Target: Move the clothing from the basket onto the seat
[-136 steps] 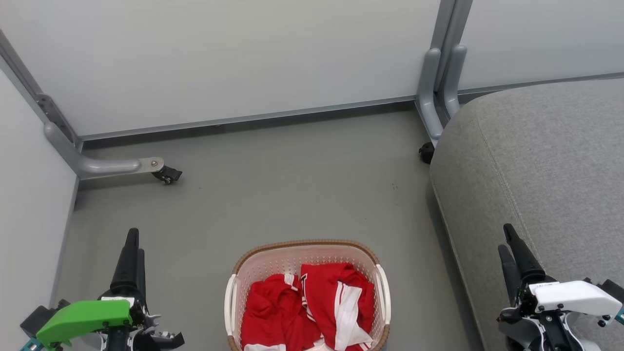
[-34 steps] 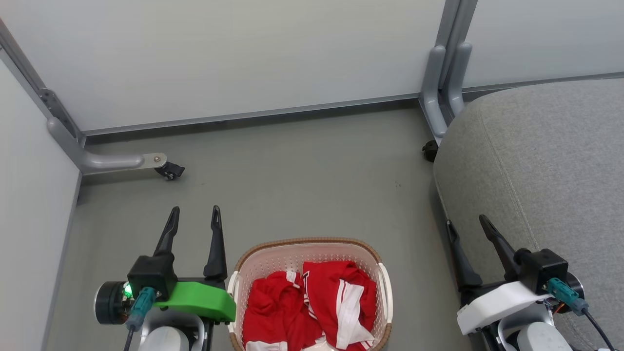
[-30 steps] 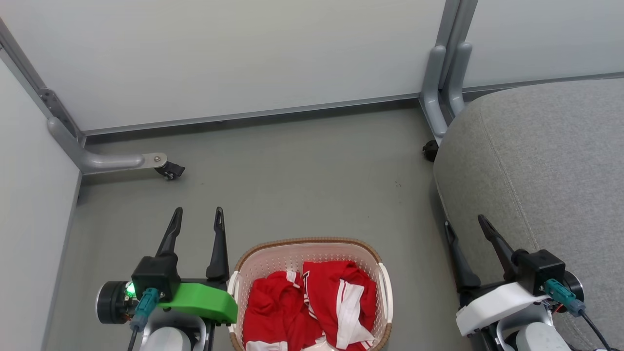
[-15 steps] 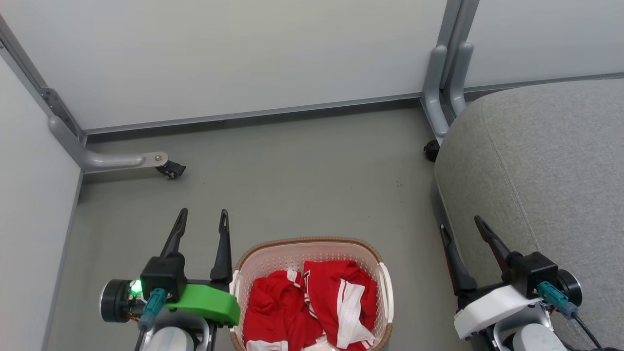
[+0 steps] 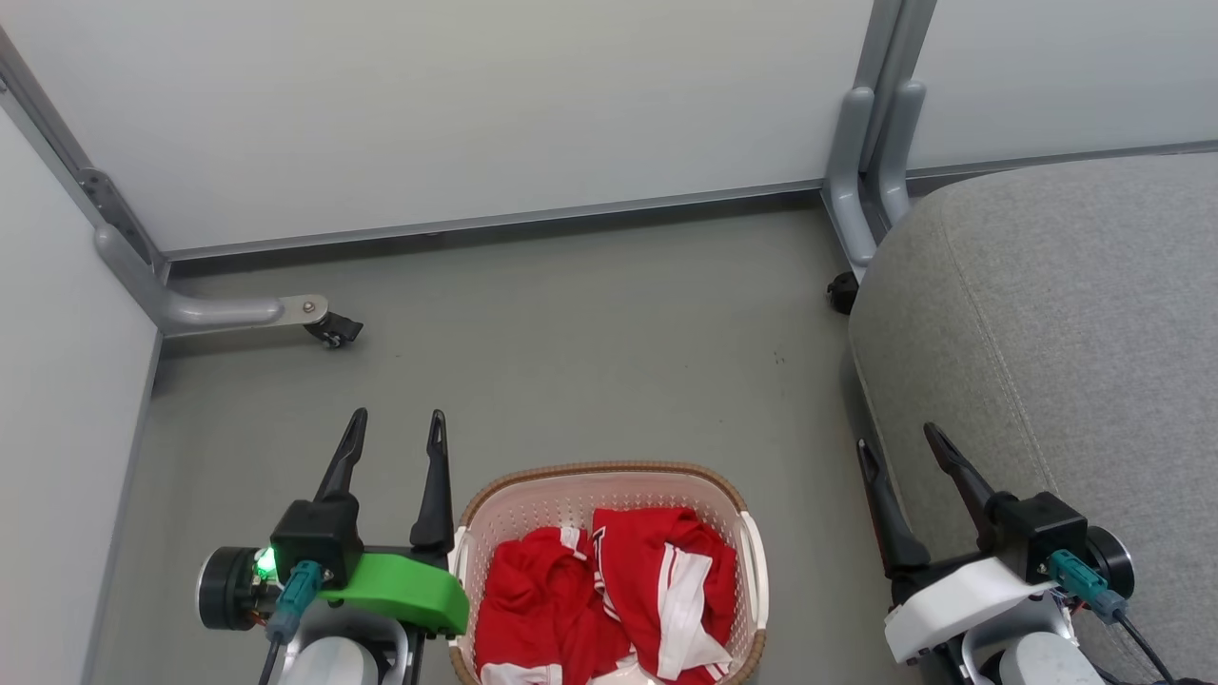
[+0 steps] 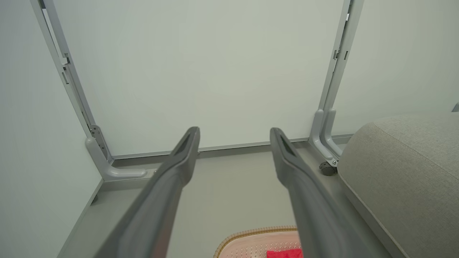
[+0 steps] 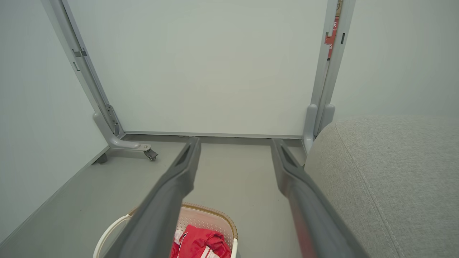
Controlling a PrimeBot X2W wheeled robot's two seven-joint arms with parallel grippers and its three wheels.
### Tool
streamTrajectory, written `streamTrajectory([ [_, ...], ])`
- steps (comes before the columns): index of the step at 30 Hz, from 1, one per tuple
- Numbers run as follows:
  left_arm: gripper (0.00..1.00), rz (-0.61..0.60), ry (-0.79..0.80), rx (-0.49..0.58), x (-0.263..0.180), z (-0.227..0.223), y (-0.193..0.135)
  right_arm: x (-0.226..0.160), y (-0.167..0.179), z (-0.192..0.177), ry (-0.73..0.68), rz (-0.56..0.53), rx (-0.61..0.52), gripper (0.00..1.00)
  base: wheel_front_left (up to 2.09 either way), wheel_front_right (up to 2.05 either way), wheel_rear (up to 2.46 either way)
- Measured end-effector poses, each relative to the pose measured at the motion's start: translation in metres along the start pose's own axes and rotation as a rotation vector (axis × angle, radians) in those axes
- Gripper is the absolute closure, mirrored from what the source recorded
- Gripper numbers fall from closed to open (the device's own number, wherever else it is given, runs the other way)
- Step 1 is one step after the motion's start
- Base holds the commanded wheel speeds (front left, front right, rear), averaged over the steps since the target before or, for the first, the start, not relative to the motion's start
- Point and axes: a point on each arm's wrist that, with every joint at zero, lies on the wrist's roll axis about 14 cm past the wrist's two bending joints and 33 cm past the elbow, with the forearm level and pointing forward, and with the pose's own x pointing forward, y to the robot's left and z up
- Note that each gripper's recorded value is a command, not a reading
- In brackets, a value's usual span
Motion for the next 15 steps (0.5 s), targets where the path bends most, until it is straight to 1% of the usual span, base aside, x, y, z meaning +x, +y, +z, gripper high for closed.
streamTrajectory([
  [4,0.00,-0.004,0.002,-0.001,0.001,-0.001,-0.001,0.000,-0.001,-0.001,0.002,-0.002,0.000,0.00,0.00,0.00,0.00],
  [15,0.00,-0.108,0.034,-0.001,0.028,-0.013,-0.027,0.012,-0.009,0.005,-0.020,-0.016,-0.004,0.00,0.00,0.00,0.00],
])
